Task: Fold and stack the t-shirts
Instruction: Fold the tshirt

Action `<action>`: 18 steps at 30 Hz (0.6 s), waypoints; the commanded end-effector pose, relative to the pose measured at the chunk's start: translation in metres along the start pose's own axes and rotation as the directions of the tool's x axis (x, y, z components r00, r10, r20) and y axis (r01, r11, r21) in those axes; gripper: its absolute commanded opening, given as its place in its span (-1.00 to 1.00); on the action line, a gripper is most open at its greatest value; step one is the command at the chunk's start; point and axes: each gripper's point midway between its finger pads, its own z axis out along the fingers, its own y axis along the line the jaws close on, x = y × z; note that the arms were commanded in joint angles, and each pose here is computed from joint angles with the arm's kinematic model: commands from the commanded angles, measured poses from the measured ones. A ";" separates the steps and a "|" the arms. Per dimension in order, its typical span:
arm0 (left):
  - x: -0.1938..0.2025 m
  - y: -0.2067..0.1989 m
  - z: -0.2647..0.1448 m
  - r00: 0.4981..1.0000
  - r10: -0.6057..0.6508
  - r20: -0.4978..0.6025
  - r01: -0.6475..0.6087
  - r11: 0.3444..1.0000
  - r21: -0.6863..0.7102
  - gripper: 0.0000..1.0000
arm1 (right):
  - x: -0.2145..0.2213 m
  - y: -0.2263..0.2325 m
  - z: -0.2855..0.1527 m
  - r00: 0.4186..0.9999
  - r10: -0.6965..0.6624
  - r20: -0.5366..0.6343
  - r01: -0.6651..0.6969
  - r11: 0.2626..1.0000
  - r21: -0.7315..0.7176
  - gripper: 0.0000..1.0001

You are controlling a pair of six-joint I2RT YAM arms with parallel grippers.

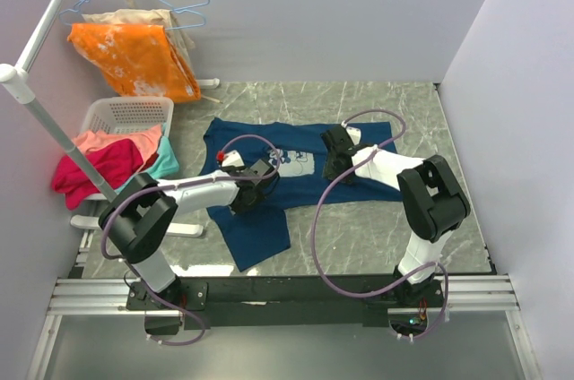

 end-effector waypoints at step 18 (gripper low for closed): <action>-0.087 -0.051 -0.054 0.996 0.090 0.006 -0.090 0.993 0.079 0.22 | -0.061 0.010 -0.075 0.999 -0.042 -0.005 0.042 0.996 0.077 -0.03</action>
